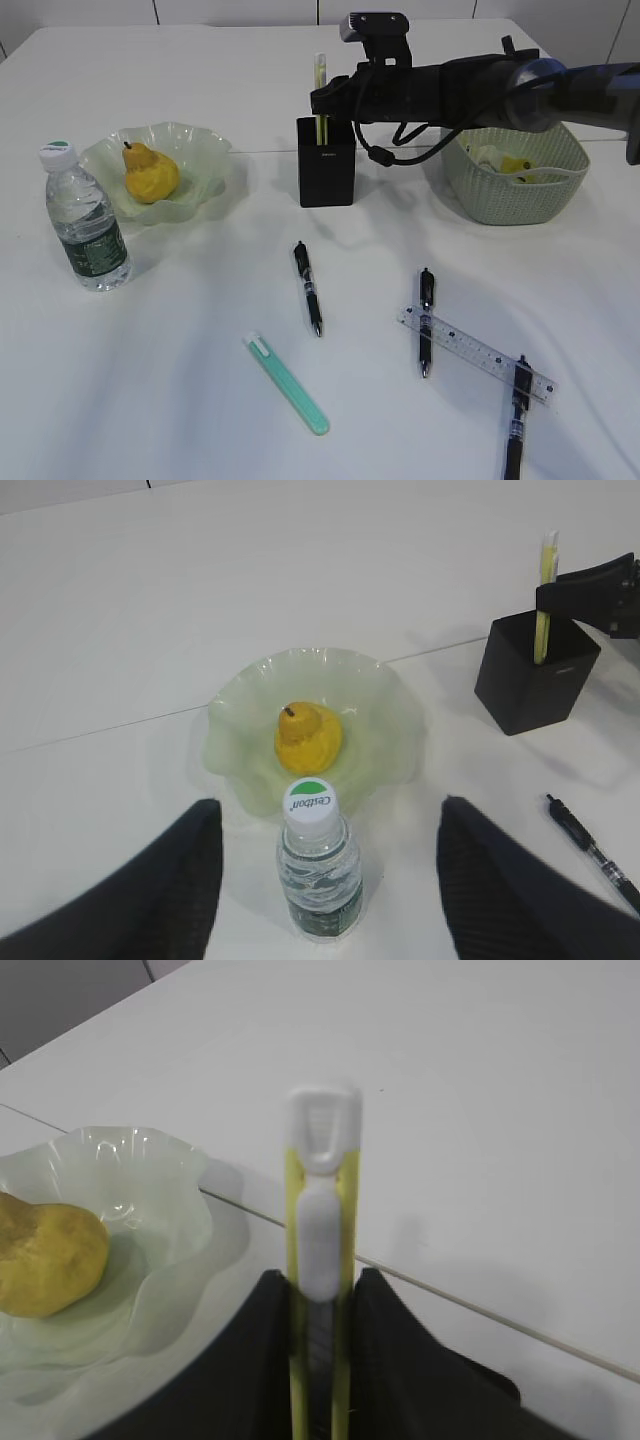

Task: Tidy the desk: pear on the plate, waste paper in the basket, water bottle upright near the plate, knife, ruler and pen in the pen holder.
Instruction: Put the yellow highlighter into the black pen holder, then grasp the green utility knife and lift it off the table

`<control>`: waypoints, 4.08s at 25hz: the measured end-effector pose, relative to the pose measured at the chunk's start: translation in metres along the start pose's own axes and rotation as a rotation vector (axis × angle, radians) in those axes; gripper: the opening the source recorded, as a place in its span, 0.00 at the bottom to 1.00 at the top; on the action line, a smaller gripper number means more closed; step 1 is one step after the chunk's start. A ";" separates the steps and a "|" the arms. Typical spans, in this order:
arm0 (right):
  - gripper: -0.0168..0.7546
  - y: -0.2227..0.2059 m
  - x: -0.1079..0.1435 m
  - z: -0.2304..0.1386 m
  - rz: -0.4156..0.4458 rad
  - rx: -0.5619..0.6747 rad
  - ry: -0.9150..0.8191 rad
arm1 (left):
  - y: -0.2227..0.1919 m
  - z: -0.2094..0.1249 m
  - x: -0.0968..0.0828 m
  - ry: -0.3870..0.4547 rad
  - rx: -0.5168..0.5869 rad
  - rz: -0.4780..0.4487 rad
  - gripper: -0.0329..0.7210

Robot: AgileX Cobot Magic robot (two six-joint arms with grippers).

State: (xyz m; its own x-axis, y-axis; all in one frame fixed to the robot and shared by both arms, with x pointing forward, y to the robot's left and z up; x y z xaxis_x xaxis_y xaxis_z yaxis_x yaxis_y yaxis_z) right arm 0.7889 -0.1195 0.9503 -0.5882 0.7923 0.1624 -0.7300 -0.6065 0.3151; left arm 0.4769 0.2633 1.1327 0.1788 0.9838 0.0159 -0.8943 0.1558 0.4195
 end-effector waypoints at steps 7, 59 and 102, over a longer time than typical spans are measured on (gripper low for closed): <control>0.32 0.000 0.005 -0.002 0.043 0.016 -0.008 | 0.000 0.000 0.000 0.000 0.000 0.000 0.67; 0.33 0.181 0.074 0.045 -0.233 0.900 -0.113 | 0.000 -0.004 0.000 0.000 0.036 -0.003 0.67; 0.47 0.077 0.216 -0.067 0.066 1.171 0.064 | 0.004 -0.026 -0.002 0.000 0.243 -0.018 0.66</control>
State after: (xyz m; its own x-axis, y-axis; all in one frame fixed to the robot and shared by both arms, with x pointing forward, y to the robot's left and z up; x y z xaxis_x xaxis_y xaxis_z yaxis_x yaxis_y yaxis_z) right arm 0.5825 0.0002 0.9470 -0.6534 0.7368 0.1738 0.0488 -0.1882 0.9809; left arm 0.4626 0.2642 1.1103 0.1942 0.9809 0.0063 -0.7660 0.1476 0.6257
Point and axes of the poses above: a point on each arm's last joint axis where the gripper is mounted, y pointing back along that axis away from the gripper, x along the wrist's bending axis when the last joint is at zero, z = x × y, the point moved 2 cm from there along -y, pointing out along that axis toward the gripper
